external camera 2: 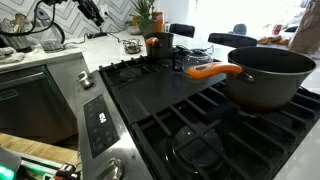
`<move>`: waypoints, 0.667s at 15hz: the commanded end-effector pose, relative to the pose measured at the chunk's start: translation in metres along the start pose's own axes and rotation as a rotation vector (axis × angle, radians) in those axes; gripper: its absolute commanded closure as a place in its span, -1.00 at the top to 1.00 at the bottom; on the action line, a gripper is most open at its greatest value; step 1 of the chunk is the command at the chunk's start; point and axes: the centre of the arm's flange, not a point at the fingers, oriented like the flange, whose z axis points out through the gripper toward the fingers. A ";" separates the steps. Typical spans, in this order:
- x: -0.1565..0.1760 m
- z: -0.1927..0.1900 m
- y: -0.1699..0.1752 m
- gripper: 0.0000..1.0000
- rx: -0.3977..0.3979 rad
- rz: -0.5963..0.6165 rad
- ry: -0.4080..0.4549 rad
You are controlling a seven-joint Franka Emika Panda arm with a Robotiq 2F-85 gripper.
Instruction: Move the handle of the left gray pot to the right
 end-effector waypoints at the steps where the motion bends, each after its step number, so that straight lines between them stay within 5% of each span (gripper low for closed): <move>1: -0.012 -0.024 0.019 0.97 0.104 -0.128 -0.112; 9: -0.052 -0.021 0.041 1.00 0.268 -0.449 -0.324; 10: -0.038 -0.025 0.019 1.00 0.232 -0.378 -0.268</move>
